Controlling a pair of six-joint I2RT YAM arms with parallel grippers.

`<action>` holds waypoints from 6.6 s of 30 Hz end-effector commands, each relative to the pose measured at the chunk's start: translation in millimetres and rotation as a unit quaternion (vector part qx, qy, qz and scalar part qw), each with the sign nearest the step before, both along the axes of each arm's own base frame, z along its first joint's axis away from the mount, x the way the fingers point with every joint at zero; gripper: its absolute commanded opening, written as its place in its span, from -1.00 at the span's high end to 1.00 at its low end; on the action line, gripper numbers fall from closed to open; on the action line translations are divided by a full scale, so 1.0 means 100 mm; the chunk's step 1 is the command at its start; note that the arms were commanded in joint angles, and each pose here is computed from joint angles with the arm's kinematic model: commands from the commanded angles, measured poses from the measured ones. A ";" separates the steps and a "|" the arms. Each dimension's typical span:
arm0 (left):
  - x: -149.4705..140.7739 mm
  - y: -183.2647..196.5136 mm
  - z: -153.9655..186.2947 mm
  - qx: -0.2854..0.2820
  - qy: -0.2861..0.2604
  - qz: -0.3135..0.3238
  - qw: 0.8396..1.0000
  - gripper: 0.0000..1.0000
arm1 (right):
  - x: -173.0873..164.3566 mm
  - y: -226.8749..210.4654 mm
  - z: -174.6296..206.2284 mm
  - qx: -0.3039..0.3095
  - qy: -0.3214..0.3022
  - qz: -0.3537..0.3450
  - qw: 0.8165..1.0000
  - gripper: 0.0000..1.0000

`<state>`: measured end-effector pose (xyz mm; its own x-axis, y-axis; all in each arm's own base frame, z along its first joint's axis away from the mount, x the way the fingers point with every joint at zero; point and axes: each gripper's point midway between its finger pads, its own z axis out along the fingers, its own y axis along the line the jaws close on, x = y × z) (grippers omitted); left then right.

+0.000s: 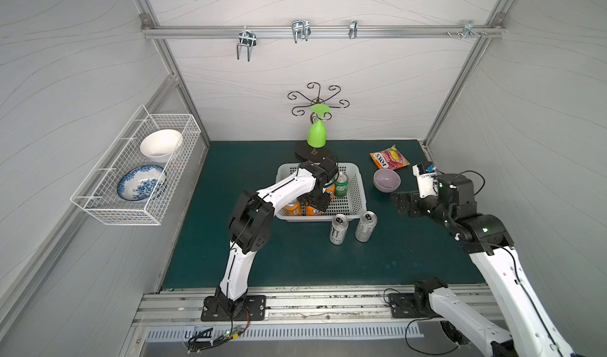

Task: Take out the drinks from the basket
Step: Pick up the drink from the basket, then place the drink at the center of the board, then pick up the drink from the basket.

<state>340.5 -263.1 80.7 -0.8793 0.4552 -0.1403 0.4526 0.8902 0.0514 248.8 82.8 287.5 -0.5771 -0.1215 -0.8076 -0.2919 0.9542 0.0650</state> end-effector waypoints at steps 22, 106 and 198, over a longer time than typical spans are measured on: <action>-0.05 -0.06 0.81 -0.052 -0.042 -0.024 0.997 -0.12 | 0.02 0.00 0.03 -0.002 -0.010 0.004 1.000 -0.98; -1.05 -0.08 0.13 -0.024 -0.060 -0.018 0.998 -0.03 | 0.05 -0.02 -0.02 -0.014 -0.002 -0.002 1.000 -0.98; -0.02 0.83 0.85 -0.098 -0.085 0.090 0.987 -0.97 | 0.04 0.00 -0.03 -0.012 -0.003 0.006 1.000 -0.98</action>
<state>319.1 -170.6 153.2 -0.9191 0.2466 -0.3075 0.2738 0.9606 -0.0482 252.3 83.0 281.0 -0.5899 -0.1449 -0.7944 -0.2975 0.9536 0.0469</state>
